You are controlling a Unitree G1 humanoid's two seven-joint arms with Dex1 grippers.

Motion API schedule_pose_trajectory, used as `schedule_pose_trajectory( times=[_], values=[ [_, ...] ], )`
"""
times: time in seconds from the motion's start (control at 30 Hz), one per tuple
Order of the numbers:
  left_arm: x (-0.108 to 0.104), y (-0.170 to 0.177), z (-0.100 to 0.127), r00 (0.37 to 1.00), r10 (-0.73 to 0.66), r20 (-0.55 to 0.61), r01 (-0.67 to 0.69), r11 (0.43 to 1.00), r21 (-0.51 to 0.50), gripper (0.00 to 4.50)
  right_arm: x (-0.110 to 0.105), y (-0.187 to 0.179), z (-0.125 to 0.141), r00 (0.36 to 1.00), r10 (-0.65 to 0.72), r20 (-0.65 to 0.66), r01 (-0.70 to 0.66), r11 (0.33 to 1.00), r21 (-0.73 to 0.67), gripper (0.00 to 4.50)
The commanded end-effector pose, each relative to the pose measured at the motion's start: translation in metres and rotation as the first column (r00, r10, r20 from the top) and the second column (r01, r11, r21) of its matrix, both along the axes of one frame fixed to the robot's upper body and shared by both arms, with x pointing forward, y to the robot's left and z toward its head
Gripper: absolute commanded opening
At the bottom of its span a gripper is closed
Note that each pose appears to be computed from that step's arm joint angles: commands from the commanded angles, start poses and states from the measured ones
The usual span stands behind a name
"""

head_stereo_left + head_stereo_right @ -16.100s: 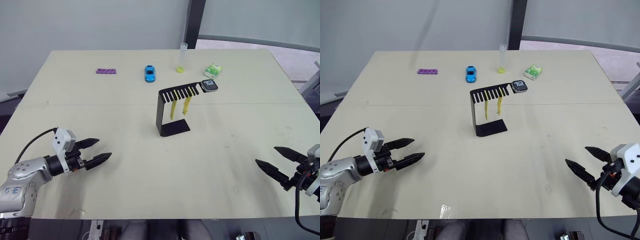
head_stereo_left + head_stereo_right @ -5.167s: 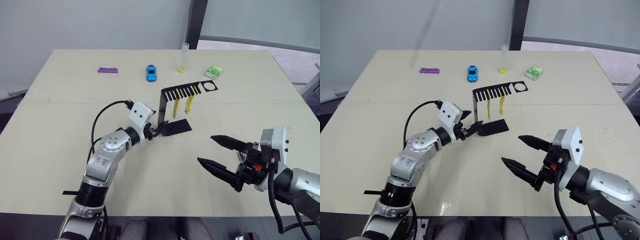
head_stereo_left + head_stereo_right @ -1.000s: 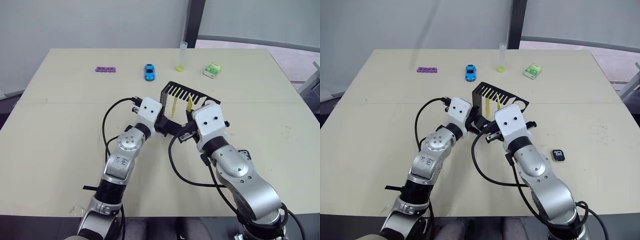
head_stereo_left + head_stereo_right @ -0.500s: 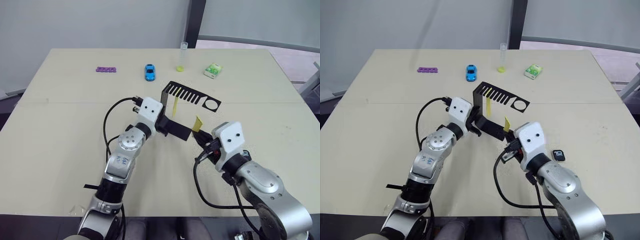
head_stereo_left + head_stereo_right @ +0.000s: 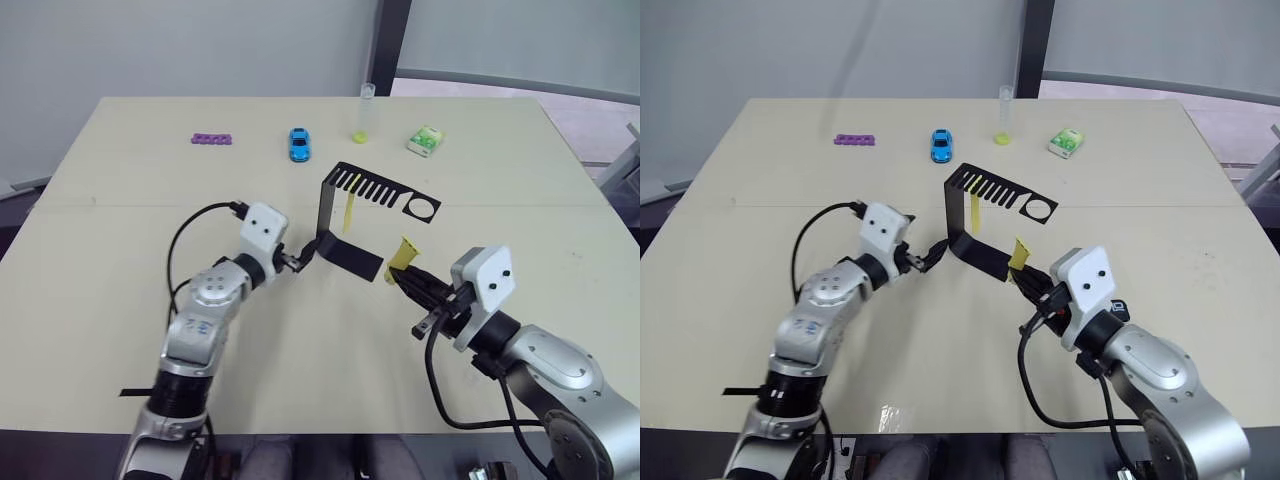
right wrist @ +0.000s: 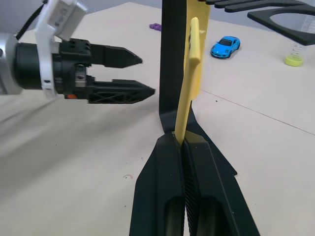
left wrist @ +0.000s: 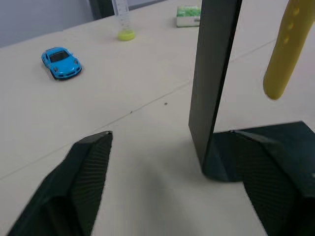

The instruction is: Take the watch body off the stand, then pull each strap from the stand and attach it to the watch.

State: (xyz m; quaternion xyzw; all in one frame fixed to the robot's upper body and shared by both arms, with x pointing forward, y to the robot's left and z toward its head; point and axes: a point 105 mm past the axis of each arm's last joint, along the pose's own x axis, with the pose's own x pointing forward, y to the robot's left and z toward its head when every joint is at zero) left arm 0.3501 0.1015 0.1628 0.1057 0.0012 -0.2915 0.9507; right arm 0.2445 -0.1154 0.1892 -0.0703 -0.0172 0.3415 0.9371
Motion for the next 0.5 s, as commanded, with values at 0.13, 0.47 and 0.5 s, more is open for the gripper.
schedule_pose_trajectory(
  times=[0.13,0.47,0.5],
  values=[
    [-0.050,0.006,0.020,0.907,-0.413,-0.076,0.402,0.906,-0.131,4.44,-0.017,0.004,0.015,0.974,0.226,-0.014,-0.224,0.970,0.096,0.00],
    [-0.097,0.003,0.054,0.522,-0.844,-0.121,0.754,0.524,-0.397,4.44,-0.039,0.016,0.031,0.809,0.573,-0.134,-0.541,0.814,0.213,0.00],
    [-0.098,0.000,0.058,0.497,-0.862,-0.097,0.765,0.488,-0.420,4.21,-0.039,0.017,0.032,0.798,0.586,-0.142,-0.552,0.804,0.220,0.00]
  ],
)
